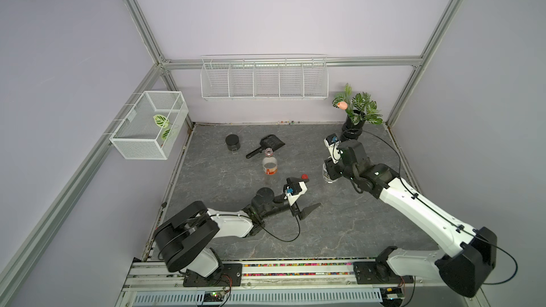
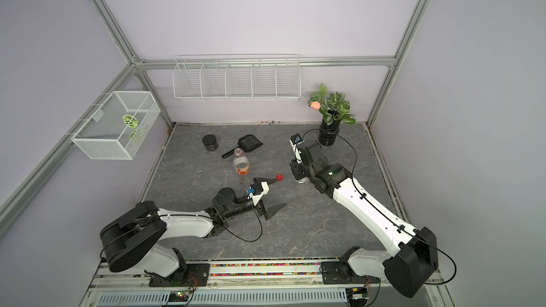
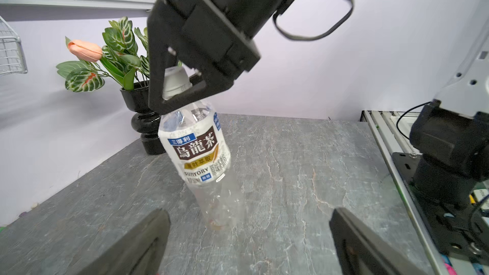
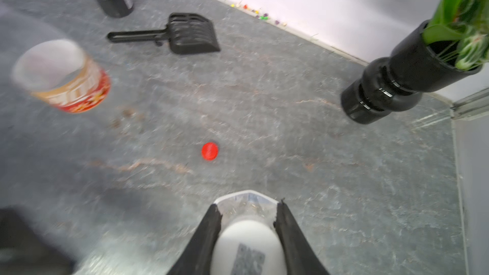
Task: Screw on the bottle caps
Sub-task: Place the plastic bottle at the center of the board.
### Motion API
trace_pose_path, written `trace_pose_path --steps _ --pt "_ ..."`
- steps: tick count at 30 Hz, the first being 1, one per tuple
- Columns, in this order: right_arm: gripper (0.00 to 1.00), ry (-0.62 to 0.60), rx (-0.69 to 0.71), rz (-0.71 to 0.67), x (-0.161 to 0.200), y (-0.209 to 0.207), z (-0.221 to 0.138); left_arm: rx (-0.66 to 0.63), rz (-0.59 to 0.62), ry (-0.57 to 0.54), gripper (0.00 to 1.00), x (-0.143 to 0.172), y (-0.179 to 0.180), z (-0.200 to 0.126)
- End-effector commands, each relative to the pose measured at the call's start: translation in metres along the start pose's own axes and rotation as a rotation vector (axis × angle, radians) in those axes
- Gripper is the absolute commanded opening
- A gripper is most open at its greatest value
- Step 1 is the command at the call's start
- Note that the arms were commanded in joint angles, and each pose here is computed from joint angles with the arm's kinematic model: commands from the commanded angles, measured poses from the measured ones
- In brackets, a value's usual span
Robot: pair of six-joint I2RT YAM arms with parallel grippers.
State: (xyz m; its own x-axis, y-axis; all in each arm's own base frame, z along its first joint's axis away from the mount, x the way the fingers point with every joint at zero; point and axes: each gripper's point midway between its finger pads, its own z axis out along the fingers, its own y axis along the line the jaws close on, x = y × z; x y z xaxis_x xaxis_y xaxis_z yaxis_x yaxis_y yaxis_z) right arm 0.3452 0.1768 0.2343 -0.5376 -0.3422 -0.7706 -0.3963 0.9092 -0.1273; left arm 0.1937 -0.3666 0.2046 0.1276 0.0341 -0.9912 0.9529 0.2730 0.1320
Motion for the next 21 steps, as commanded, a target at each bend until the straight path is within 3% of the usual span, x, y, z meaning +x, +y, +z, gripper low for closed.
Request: trace_pose_path --steps 1,6,10,21 --pt "0.07 -0.12 0.003 0.015 -0.034 -0.015 0.012 -0.031 -0.084 0.187 1.0 0.027 -0.001 -0.017" --pt "0.06 -0.216 0.045 0.095 -0.056 -0.04 0.031 -0.133 -0.118 0.265 1.0 0.014 0.013 -0.035" --pt "0.06 -0.254 0.056 0.164 -0.063 -0.052 0.048 -0.312 -0.243 0.26 1.0 0.01 0.036 -0.054" --pt "0.06 -0.115 -0.067 0.174 -0.043 -0.028 0.084 -0.485 -0.289 0.287 1.0 0.014 0.057 -0.079"
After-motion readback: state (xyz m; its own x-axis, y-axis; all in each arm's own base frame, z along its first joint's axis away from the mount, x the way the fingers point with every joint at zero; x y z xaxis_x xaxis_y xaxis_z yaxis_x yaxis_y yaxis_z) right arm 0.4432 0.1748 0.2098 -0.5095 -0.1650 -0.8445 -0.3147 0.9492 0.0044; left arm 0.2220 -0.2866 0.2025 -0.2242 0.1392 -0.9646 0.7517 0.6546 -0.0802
